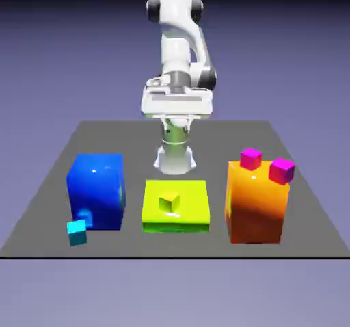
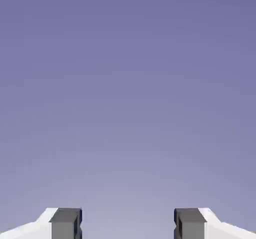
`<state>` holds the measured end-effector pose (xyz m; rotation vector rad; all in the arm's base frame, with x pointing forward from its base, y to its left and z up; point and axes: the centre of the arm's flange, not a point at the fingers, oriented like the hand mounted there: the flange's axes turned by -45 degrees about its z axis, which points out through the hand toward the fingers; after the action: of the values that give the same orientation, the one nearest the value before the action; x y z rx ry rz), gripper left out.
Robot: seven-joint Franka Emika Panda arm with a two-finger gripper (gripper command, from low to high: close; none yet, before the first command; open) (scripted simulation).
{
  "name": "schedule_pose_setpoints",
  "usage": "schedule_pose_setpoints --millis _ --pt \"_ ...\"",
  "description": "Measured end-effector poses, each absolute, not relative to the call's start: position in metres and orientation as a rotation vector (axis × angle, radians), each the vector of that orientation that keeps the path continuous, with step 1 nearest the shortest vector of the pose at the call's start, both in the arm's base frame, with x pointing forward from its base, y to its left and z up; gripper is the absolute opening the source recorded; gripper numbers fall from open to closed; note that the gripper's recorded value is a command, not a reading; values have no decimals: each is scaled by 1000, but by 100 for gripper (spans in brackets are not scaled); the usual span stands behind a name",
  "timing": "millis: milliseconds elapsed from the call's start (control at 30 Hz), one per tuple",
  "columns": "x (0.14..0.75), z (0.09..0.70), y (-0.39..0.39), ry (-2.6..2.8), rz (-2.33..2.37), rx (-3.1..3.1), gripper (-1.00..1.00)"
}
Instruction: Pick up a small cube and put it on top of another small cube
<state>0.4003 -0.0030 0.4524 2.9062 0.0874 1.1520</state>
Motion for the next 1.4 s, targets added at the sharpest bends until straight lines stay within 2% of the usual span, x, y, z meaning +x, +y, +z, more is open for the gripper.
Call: schedule_pose_setpoints --millis 333,633,967,1233,1333,1367,1400 --pt "478 382 -78 160 622 3045 0" --pt "519 302 -157 256 141 3082 0" --pt "534 221 -243 391 -375 3028 0" --pt "535 181 -294 502 -717 2934 0" --pt "514 118 -302 502 -717 2934 0" --pt "513 117 -302 502 -717 2934 -100" --pt "513 117 -302 502 -717 2934 -100"
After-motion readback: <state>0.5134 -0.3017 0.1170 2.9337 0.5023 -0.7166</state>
